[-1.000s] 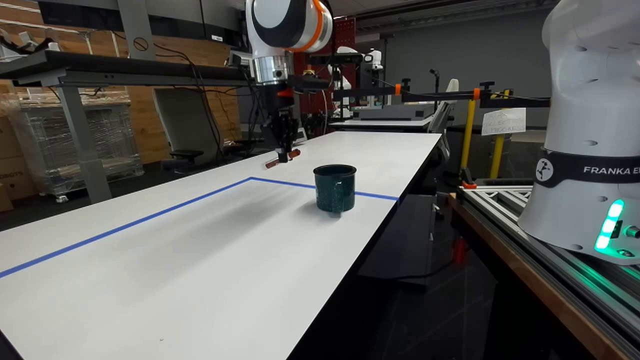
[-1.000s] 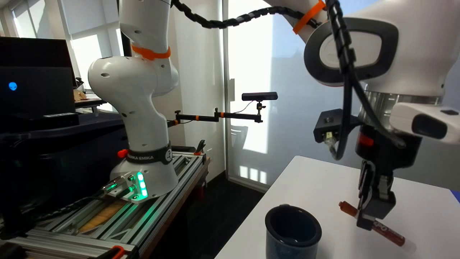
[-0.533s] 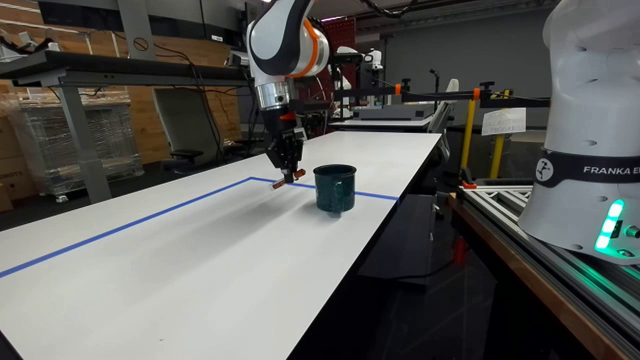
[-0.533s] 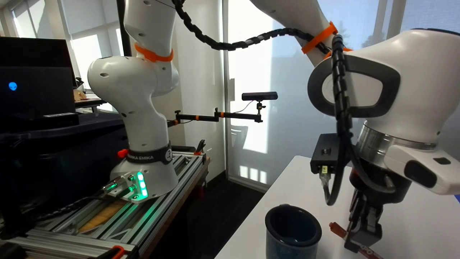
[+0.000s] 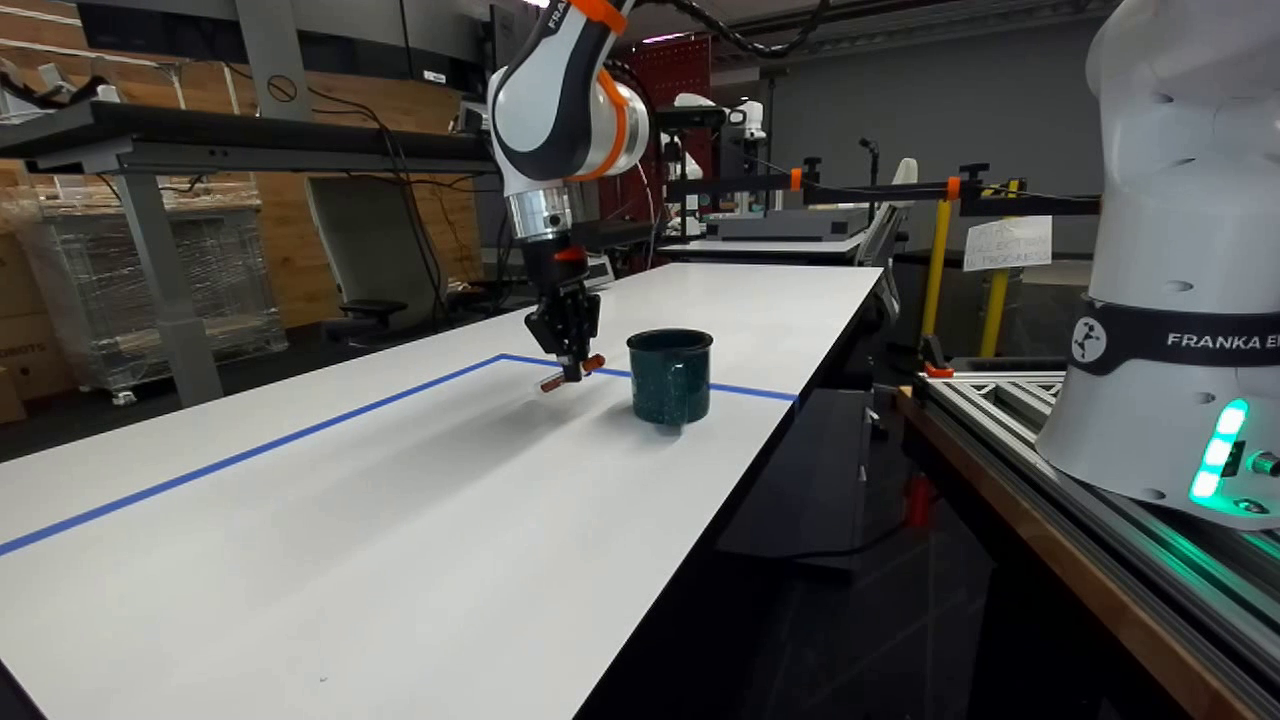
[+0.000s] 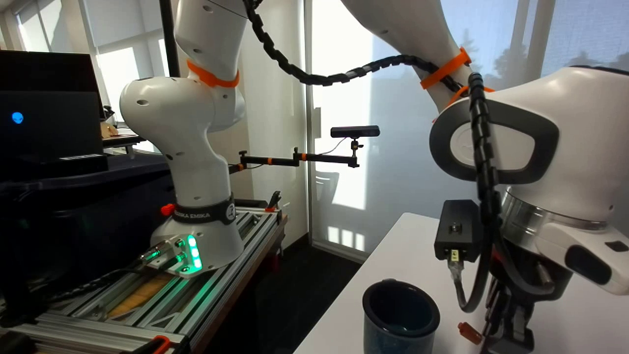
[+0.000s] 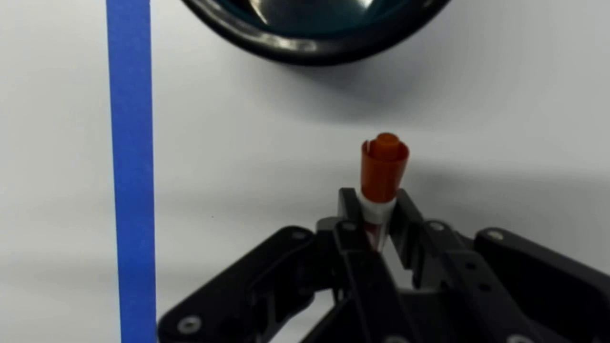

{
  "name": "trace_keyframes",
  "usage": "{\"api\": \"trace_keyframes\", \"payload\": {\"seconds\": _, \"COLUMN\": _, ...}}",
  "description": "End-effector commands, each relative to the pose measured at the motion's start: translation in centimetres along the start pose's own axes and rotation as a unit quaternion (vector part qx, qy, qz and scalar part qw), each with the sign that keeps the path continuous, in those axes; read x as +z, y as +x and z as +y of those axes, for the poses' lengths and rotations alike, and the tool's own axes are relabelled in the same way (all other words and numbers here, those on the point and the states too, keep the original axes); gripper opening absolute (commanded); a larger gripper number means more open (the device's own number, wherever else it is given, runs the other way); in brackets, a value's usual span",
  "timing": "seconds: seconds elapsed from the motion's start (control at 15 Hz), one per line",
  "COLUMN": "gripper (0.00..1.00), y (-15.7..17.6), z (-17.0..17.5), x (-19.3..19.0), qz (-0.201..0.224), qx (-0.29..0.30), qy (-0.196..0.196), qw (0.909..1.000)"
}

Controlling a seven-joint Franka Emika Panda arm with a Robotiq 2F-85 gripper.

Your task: Remove the marker from the mug.

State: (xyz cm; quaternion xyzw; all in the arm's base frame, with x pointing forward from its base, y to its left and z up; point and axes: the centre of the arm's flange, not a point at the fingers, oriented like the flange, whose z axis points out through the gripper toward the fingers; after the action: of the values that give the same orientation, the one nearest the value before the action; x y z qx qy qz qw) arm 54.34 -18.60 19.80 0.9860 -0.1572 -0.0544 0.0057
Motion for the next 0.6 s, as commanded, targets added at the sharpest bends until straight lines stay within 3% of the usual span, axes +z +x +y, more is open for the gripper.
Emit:
{"api": "trace_keyframes", "payload": {"seconds": 0.0, "gripper": 0.52, "y": 0.6, "z": -0.2, "x": -0.6, "qz": 0.007, "qx": -0.006, "qy": 0.001, "qw": 1.0000}}
{"api": "trace_keyframes", "payload": {"seconds": 0.4, "gripper": 0.99, "y": -1.1, "z": -1.1, "x": -5.3, "qz": -0.004, "qx": -0.028, "qy": 0.012, "qw": 0.9995}}
{"api": "trace_keyframes", "payload": {"seconds": 0.53, "gripper": 1.00, "y": -2.1, "z": -1.3, "x": -7.9, "qz": -0.018, "qx": -0.031, "qy": 0.020, "qw": 0.9992}}
